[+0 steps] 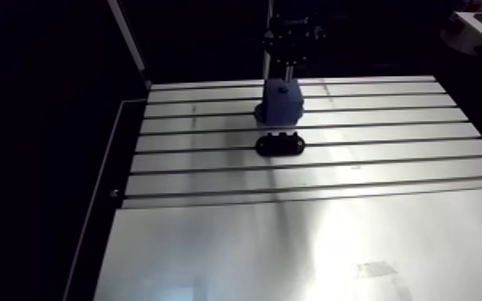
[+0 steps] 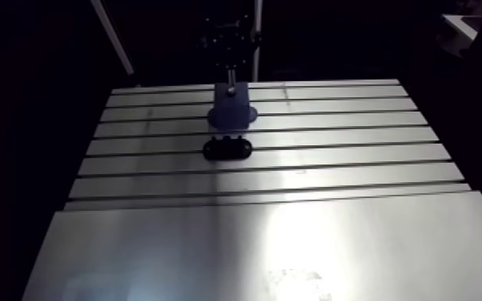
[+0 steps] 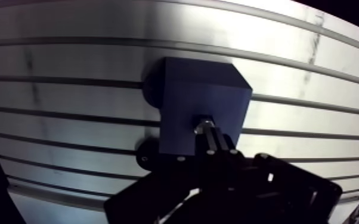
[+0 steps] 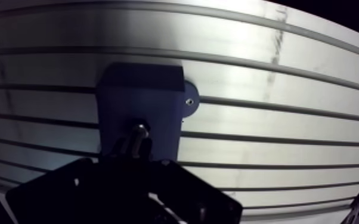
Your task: Pick up the M10 bolt and insert it into the hex recess until seated.
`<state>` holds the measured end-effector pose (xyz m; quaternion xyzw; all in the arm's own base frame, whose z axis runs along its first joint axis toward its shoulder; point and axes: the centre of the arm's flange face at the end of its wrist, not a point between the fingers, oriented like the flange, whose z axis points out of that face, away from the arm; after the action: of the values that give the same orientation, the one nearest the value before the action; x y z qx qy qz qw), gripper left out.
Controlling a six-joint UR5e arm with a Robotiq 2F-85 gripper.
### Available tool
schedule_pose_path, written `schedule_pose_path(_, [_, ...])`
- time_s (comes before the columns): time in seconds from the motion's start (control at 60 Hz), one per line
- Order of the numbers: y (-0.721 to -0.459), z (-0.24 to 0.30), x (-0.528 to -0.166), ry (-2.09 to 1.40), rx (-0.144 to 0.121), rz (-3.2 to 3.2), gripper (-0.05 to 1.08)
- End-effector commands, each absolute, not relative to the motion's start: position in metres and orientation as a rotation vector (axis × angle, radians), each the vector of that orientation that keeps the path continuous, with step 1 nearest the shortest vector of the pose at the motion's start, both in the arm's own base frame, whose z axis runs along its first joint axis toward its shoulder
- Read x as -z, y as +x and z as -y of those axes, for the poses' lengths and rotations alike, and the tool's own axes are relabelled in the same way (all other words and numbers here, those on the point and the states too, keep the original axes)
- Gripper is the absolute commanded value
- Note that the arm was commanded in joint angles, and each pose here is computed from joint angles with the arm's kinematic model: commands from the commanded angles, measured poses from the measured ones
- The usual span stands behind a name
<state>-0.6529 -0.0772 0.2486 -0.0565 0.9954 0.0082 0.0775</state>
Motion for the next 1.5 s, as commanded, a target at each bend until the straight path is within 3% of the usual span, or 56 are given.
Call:
schedule_pose_path(0.017, [-0.6527, 0.0781, -0.2481, -0.172, -0.02, -2.982, 1.03])
schedule_pose_path(1.5, [-0.6483, 0.079, -0.2391, -0.204, -0.021, -2.963, 1.03])
